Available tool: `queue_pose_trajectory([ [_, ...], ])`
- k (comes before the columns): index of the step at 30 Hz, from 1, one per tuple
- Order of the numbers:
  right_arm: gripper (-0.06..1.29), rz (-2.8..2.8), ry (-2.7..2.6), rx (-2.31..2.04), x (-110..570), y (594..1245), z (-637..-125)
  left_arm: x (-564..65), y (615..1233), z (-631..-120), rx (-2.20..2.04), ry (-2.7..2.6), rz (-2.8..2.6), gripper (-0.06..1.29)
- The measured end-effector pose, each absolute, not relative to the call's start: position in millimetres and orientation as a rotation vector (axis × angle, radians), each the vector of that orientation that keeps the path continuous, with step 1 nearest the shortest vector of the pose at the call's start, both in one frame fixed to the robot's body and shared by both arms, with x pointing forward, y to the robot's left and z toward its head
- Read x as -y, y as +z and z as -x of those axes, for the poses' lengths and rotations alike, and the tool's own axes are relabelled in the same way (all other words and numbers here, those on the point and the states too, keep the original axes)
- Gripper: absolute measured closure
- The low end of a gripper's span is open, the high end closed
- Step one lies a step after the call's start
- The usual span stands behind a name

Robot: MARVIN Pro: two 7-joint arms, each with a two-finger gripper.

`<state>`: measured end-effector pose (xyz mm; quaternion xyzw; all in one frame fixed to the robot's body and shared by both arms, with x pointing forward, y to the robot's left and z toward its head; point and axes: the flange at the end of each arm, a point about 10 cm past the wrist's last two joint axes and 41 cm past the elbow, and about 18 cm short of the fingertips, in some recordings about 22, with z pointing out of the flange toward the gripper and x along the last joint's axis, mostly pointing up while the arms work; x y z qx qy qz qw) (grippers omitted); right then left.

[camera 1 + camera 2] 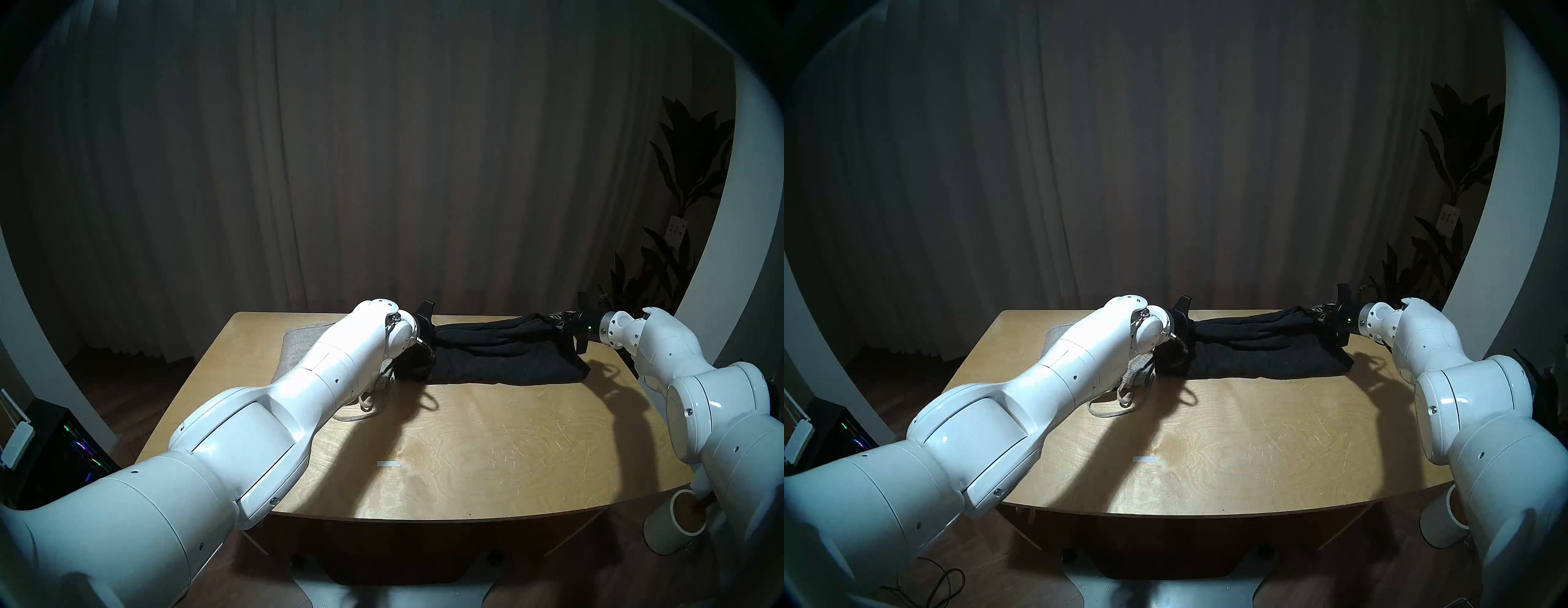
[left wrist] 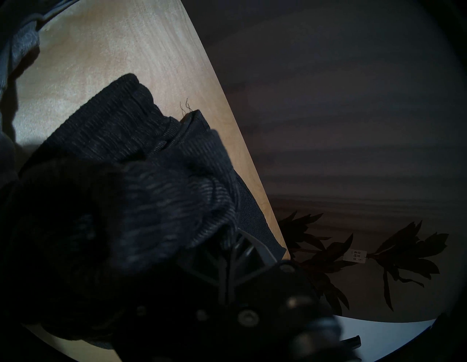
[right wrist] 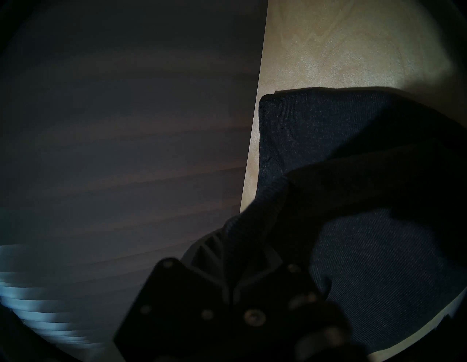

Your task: Fold pants twice and stack them

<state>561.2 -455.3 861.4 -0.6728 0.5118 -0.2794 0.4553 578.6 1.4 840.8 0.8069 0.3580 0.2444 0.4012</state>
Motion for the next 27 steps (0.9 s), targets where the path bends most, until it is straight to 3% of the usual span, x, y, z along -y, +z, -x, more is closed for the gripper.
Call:
queue_pose_trajectory([
  [27, 1.26, 1.632, -0.793, -1.327, 448.4, 855.8, -571.6, 15.6, 844.6, -591.2, -0.815, 0.801, -2.102, 1.26],
])
